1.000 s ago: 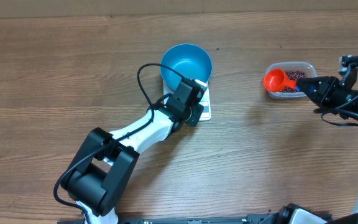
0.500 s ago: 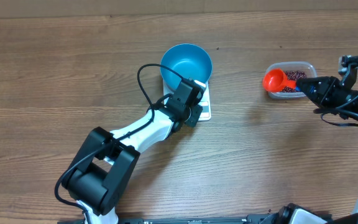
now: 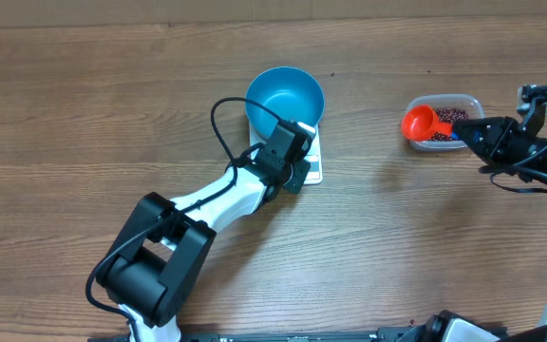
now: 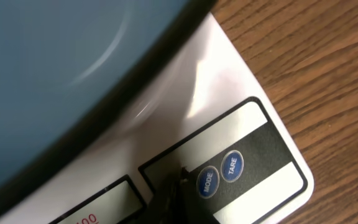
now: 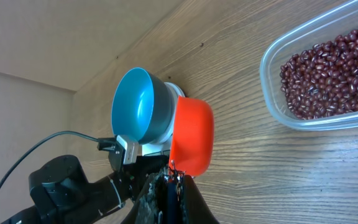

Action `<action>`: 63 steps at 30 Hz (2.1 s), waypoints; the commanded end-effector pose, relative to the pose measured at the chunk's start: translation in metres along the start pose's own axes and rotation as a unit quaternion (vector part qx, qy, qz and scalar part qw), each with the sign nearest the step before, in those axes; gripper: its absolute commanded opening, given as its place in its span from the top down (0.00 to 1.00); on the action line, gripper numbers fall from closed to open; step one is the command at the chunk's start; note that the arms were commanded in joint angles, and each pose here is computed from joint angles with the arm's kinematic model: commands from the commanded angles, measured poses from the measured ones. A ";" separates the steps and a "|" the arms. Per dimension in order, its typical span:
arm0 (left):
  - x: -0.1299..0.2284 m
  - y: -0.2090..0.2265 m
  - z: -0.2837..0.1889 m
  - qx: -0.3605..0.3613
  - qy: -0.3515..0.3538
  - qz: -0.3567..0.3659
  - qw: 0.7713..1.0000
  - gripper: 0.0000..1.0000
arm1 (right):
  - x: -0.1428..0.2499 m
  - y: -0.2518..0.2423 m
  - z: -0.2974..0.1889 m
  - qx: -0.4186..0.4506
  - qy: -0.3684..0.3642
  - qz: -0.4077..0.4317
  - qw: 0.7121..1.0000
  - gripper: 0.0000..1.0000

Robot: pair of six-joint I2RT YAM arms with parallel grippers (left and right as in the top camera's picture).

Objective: Scoop item into bowl and weigh 150g on scale

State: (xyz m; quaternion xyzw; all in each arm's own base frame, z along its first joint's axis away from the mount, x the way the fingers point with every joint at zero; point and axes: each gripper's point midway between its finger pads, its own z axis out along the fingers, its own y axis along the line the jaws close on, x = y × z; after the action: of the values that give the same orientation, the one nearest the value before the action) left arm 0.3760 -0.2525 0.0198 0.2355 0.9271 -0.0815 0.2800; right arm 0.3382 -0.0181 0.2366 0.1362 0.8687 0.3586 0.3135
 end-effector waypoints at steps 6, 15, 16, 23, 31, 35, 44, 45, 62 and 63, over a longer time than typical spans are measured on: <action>0.038 0.004 0.021 -0.010 0.059 0.007 0.998 0.95 | -0.007 0.008 -0.005 -0.007 -0.011 -0.015 1.000 0.96; 0.054 0.006 0.019 -0.014 0.092 0.009 0.996 0.95 | -0.007 0.008 -0.005 -0.007 -0.010 -0.015 1.000 0.96; 0.055 0.006 0.019 -0.014 0.094 0.009 0.995 0.95 | -0.007 0.008 -0.005 -0.007 -0.010 -0.015 1.000 0.96; 0.054 0.011 0.018 -0.031 0.093 0.009 0.995 0.96 | -0.007 0.008 -0.005 -0.007 -0.010 -0.014 1.000 0.96; 0.041 0.014 0.017 -0.040 0.078 0.010 0.996 0.96 | -0.007 0.008 -0.005 -0.007 -0.010 -0.014 1.000 0.96; 0.041 0.012 0.017 -0.035 0.078 0.011 0.996 0.96 | -0.007 0.008 -0.005 -0.007 -0.010 -0.014 1.000 0.96; 0.016 0.002 -0.012 -0.006 0.052 0.018 0.998 0.96 | -0.007 0.008 -0.005 -0.007 -0.010 -0.015 1.000 0.96; 0.008 0.001 -0.022 -0.002 0.042 0.021 0.999 0.96 | -0.007 0.008 -0.005 -0.007 -0.010 -0.015 1.000 0.96; -0.030 -0.027 -0.126 0.086 -0.027 0.051 0.995 0.96 | 0.003 0.009 -0.005 -0.012 0.009 0.011 1.000 0.96; -0.030 -0.027 -0.124 0.085 -0.026 0.051 0.995 0.95 | 0.005 0.009 -0.005 -0.011 0.011 0.012 1.000 0.96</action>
State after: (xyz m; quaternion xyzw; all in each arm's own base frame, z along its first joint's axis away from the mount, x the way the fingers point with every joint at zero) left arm 0.3243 -0.2487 0.1395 0.2917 0.9004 -0.1475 0.2872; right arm 0.3297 -0.0127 0.2323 0.1480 0.8702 0.3708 0.2888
